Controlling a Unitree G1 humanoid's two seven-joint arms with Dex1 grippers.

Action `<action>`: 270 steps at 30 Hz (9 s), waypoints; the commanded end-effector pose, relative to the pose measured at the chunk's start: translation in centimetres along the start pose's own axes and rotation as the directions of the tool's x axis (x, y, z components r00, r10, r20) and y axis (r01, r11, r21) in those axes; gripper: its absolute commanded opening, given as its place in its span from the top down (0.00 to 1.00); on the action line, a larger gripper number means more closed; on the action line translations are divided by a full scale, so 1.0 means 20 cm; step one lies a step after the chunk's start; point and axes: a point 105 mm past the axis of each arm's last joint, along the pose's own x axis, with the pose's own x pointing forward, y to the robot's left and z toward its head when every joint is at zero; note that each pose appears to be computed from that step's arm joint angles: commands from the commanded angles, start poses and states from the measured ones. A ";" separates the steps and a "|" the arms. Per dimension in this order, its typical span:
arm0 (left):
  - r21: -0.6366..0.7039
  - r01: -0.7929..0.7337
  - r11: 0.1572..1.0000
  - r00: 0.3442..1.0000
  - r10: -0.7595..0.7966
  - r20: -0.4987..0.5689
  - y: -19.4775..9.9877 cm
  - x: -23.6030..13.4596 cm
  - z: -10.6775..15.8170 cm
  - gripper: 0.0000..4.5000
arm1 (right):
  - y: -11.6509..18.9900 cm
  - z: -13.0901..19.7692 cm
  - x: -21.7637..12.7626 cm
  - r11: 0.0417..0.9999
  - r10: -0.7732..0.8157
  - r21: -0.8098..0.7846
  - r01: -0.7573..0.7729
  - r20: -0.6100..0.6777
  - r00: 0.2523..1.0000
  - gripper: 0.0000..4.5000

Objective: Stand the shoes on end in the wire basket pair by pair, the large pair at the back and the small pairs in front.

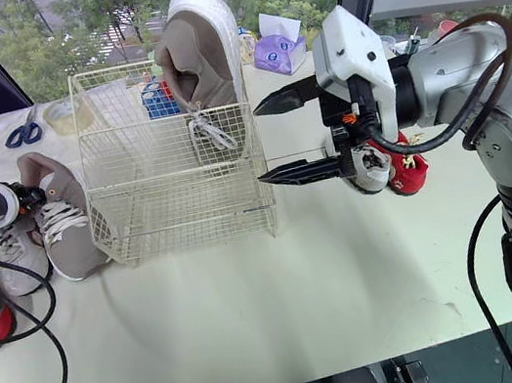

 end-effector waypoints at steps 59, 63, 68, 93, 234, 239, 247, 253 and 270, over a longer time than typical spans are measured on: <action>0.479 0.293 0.827 -0.251 -0.417 0.873 -0.77 -1.46 0.60 0.97 | -0.10 0.00 -0.06 0.993 -0.059 0.107 0.055 0.031 0.998 0.00; 0.460 0.339 0.821 -0.248 -0.394 0.885 -0.86 -1.36 0.56 0.97 | -0.10 0.00 -0.07 0.992 -0.073 0.107 0.070 0.025 0.997 0.00; 0.439 0.346 0.830 -0.211 -0.387 0.898 -0.94 -1.22 0.52 0.97 | -0.09 0.01 -0.08 0.989 -0.104 0.110 0.102 0.009 0.995 0.00; 0.319 0.436 0.842 0.180 -0.428 0.886 -0.90 -0.76 0.07 0.41 | -0.05 0.01 -0.09 0.972 -0.163 0.176 0.157 0.021 0.986 0.00; 0.102 0.986 0.131 0.124 -0.990 0.074 -0.87 -0.93 -0.79 0.00 | -0.04 -0.82 -0.59 0.290 -0.888 0.269 0.918 -0.283 0.363 0.01; 0.134 0.980 0.145 0.137 -0.988 0.070 -0.86 -0.93 -0.76 0.00 | 0.06 -0.89 -0.36 0.298 -0.865 0.329 0.896 -0.303 0.399 0.01; 0.187 0.970 0.153 0.146 -0.988 0.052 -0.87 -0.92 -0.74 0.00 | 0.02 -1.09 -0.14 0.148 -0.875 0.358 0.922 -0.388 0.291 0.01; 0.215 0.963 0.165 0.159 -0.986 0.044 -0.86 -0.92 -0.72 0.00 | -0.03 -1.29 -0.07 0.040 -0.839 0.309 0.950 -0.506 0.200 0.01; 0.241 0.954 0.176 0.169 -0.984 0.050 -0.86 -0.91 -0.69 0.00 | -0.05 -1.38 -0.08 -0.032 -0.851 0.268 0.963 -0.513 0.114 0.13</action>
